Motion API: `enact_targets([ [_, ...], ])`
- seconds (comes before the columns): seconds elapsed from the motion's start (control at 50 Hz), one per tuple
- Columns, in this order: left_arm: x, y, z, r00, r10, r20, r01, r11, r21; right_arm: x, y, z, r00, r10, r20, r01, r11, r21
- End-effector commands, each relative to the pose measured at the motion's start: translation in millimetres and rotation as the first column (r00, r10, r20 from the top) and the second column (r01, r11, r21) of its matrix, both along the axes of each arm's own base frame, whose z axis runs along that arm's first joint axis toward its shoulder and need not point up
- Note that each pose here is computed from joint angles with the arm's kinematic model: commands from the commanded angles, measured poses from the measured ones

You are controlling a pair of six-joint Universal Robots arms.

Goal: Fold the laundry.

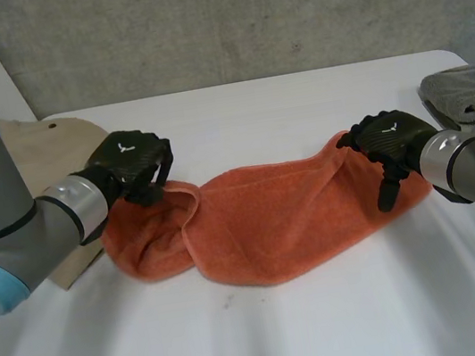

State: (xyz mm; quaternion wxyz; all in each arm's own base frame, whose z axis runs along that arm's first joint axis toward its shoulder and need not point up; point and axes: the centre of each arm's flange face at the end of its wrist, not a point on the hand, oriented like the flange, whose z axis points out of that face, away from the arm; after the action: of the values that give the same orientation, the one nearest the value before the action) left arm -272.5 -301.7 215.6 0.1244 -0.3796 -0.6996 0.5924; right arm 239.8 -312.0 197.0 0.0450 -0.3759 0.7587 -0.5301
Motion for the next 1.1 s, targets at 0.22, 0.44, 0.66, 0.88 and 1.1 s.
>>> enact_targets([
  [0.22, -11.2, -23.8, -47.6, 0.991, 0.041, 0.129, -0.035, 0.998, -0.055, -2.7, 5.7, -0.8, 1.000, -0.003, -0.002, 0.003, 1.000, -0.006],
  [0.44, -3.5, -50.2, -40.7, 0.974, 0.153, 0.168, -0.127, 0.979, -0.158, -12.8, 21.8, -14.8, 1.000, -0.015, -0.015, 0.016, 0.999, 0.033],
  [0.66, 9.4, -12.1, 12.7, 0.986, 0.146, 0.077, -0.130, 0.975, -0.180, -18.4, 25.1, -42.9, 0.984, 0.073, -0.163, -0.078, 0.997, -0.026],
  [0.88, 19.9, 11.9, 30.7, 0.993, 0.122, 0.004, -0.119, 0.975, -0.187, -1.0, 11.9, -74.2, 0.986, 0.098, -0.138, -0.102, 0.995, -0.021],
  [1.1, 24.2, 21.3, 41.5, 0.991, 0.132, -0.035, -0.137, 0.973, -0.184, 1.4, -3.2, -71.7, 0.996, 0.049, -0.075, -0.056, 0.993, -0.101],
])
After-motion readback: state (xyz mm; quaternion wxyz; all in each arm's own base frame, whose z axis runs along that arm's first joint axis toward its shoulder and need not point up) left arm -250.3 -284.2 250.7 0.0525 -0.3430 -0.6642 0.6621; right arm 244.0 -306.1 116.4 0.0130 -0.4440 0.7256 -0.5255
